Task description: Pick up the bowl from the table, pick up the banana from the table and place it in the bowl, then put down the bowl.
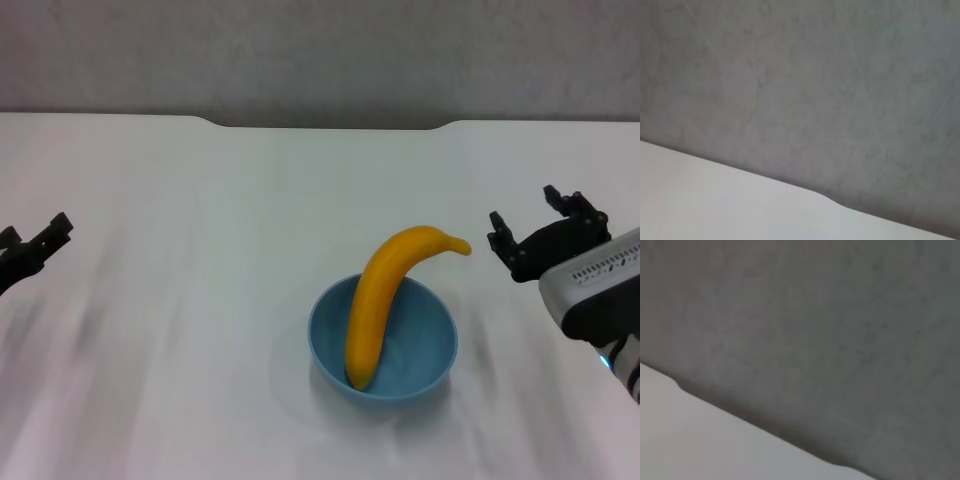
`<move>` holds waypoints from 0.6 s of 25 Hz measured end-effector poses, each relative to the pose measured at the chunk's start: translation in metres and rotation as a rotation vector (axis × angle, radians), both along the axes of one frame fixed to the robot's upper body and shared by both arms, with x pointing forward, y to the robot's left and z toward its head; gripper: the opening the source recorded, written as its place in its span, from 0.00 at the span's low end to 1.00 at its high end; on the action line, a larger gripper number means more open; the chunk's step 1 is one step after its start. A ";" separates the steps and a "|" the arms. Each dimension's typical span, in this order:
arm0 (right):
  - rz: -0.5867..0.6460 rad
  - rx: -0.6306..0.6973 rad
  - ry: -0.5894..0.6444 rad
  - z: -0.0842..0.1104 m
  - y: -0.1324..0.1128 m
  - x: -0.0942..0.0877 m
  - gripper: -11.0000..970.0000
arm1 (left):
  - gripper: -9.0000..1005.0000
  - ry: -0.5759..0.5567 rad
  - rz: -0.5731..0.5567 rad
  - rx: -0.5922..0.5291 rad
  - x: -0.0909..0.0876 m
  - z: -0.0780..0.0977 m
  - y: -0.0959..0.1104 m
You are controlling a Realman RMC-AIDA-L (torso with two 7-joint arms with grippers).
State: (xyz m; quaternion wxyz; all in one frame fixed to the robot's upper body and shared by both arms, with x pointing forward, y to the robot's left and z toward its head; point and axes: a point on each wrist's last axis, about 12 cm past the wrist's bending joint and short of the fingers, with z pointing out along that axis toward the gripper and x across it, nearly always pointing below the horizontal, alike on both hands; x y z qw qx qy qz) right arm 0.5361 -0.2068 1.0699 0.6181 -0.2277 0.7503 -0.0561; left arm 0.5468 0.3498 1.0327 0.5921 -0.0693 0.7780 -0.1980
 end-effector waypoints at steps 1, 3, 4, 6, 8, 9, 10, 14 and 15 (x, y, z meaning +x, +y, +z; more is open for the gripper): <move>-0.007 0.005 -0.011 -0.002 0.000 0.000 0.70 | 0.88 -0.001 0.001 0.001 0.000 0.000 0.000; -0.021 0.027 -0.040 -0.006 -0.003 -0.001 0.70 | 0.88 0.000 0.001 0.004 0.000 0.000 0.000; -0.026 0.043 -0.059 -0.008 -0.005 -0.003 0.70 | 0.88 0.002 0.000 0.007 0.001 -0.001 0.000; -0.001 0.098 -0.151 -0.017 -0.012 -0.011 0.70 | 0.88 0.006 -0.002 0.011 0.001 -0.002 -0.002; 0.013 0.115 -0.175 -0.020 -0.015 -0.014 0.70 | 0.88 0.008 -0.001 0.015 0.002 -0.003 -0.003; 0.028 0.149 -0.198 -0.022 -0.018 -0.016 0.70 | 0.88 0.009 -0.001 0.015 0.002 -0.003 -0.003; 0.041 0.179 -0.214 -0.024 -0.022 -0.019 0.70 | 0.88 0.009 -0.001 0.016 0.002 -0.004 -0.003; 0.071 0.275 -0.220 -0.033 -0.036 -0.022 0.70 | 0.88 0.010 -0.001 0.023 0.002 -0.004 -0.003; 0.075 0.290 -0.219 -0.035 -0.038 -0.023 0.70 | 0.88 0.007 -0.003 0.029 0.002 -0.004 -0.004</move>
